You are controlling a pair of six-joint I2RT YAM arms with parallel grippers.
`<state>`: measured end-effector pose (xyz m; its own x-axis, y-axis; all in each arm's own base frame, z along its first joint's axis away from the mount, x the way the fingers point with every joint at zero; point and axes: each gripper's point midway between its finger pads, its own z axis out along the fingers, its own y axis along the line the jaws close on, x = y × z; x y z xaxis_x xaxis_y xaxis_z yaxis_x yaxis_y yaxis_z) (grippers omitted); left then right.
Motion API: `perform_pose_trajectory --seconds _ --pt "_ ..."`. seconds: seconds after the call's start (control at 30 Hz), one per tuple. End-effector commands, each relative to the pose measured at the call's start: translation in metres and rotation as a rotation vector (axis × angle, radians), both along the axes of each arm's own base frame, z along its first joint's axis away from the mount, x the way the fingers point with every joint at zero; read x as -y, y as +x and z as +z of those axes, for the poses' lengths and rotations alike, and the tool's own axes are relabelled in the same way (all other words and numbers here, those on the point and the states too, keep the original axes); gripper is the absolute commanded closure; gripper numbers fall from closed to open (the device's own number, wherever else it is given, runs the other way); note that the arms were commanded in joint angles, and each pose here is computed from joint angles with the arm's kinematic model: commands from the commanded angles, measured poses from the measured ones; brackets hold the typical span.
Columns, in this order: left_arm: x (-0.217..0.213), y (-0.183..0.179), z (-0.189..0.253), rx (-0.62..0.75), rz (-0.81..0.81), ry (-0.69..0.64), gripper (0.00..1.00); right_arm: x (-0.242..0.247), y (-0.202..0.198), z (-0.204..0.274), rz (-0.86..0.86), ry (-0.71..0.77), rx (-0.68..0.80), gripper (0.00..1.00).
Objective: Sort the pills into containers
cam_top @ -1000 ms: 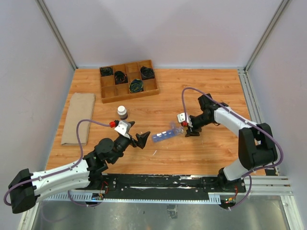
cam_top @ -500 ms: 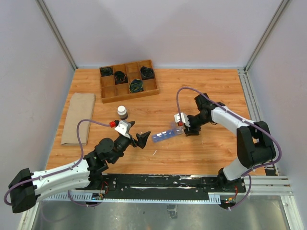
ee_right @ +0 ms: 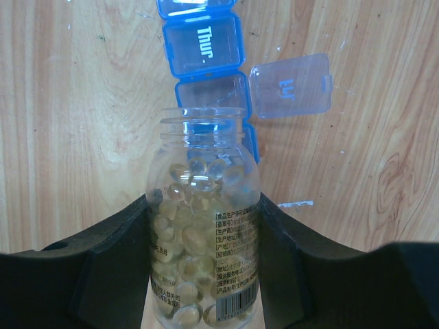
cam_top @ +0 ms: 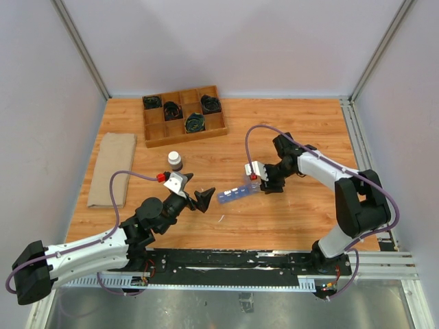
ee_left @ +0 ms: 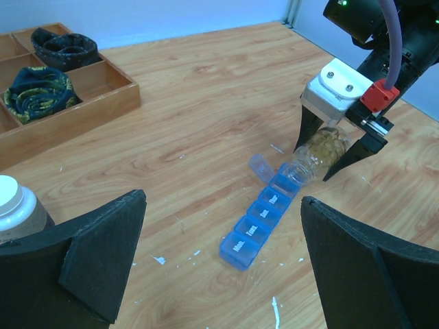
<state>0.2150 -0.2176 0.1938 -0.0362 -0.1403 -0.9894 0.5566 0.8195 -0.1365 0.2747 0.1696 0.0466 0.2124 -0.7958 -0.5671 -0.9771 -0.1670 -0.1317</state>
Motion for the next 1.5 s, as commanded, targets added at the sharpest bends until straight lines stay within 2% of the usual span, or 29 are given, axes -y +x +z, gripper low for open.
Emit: perform_pose_trajectory --seconds 0.0,1.17,1.27,1.37,1.47 --pt "-0.004 0.003 0.006 0.016 0.023 -0.034 0.01 -0.007 0.003 0.006 0.001 -0.014 0.008 0.9" --pt "-0.005 0.002 0.006 0.016 0.022 -0.037 0.01 -0.002 0.005 0.014 -0.019 -0.112 0.089 0.9" --pt "-0.005 0.002 0.007 0.017 0.022 -0.038 0.01 -0.002 -0.003 0.015 0.008 -0.121 0.049 0.9" --pt "-0.004 0.002 0.006 0.016 0.021 -0.037 0.01 0.0 0.01 0.014 -0.049 -0.131 0.103 0.91" --pt "-0.005 0.002 0.006 0.017 0.021 -0.037 0.01 -0.001 0.0 0.014 -0.009 -0.136 0.052 0.91"
